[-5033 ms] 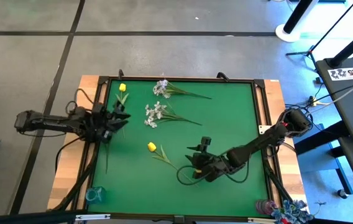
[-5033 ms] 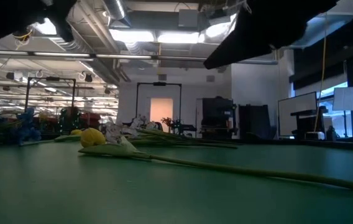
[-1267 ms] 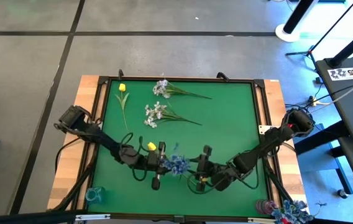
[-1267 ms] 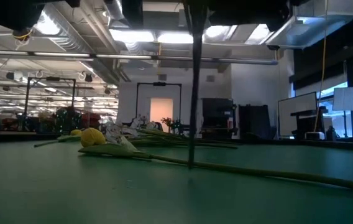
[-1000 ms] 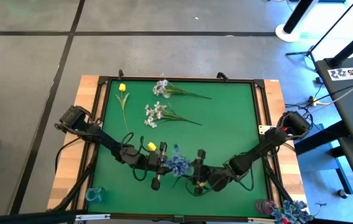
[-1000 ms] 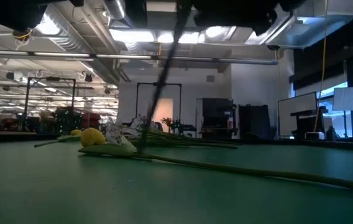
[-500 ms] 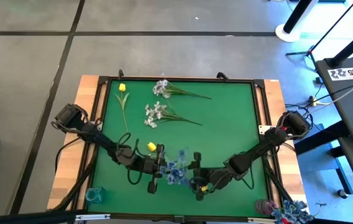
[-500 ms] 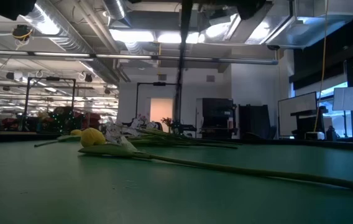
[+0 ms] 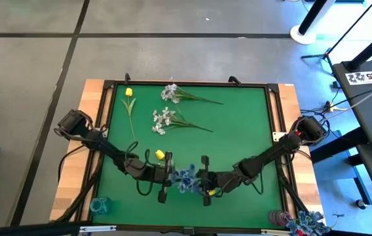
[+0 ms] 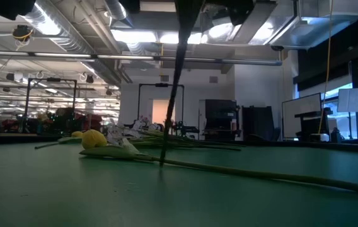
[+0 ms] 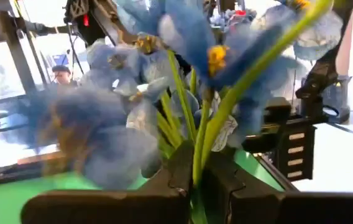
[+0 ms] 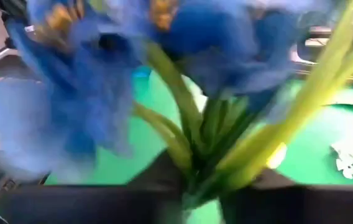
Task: Sort flowers into vase by color
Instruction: Put the blue flowers into the purple vase
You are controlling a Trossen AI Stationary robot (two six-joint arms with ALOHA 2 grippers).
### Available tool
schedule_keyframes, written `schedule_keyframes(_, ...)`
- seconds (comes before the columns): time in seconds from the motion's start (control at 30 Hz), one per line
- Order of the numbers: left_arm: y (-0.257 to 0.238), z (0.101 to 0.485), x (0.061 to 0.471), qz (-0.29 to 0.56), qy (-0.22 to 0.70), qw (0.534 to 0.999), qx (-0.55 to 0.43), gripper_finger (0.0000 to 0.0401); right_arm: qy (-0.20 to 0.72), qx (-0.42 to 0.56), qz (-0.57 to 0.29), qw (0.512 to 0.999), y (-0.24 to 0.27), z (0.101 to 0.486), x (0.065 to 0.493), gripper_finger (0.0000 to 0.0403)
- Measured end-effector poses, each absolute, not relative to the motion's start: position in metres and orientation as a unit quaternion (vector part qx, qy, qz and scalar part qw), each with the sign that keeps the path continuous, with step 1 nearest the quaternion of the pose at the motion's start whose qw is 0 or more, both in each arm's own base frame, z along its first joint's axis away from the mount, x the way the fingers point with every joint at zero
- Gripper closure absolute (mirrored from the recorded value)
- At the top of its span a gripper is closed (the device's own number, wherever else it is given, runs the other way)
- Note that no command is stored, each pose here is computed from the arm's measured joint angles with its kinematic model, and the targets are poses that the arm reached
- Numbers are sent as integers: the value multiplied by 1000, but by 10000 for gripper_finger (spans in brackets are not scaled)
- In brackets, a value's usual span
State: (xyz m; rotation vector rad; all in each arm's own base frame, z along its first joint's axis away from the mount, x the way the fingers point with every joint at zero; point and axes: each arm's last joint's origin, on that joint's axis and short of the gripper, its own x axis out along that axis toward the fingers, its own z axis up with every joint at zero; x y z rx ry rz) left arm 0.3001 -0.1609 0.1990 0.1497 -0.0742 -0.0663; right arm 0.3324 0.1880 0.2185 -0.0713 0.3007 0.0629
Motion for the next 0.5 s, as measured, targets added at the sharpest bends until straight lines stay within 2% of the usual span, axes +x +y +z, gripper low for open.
schedule_keyframes(0.07,-166,201,296,-39,-31,996,78,376,156,-38,41,986,188,219,331,384)
schedule_keyframes(0.2,-174,215,280,-65,-4,996,61,343,161,-40,52,985,189,235,318,370)
schedule_keyframes(0.3,-182,227,263,-94,24,994,53,315,158,-45,65,984,190,257,302,378)
schedule_keyframes(0.4,-191,236,246,-124,40,991,36,295,152,-80,115,978,193,279,279,393)
schedule_keyframes(0.5,-203,237,234,-150,46,987,20,287,132,-98,204,965,200,302,251,387)
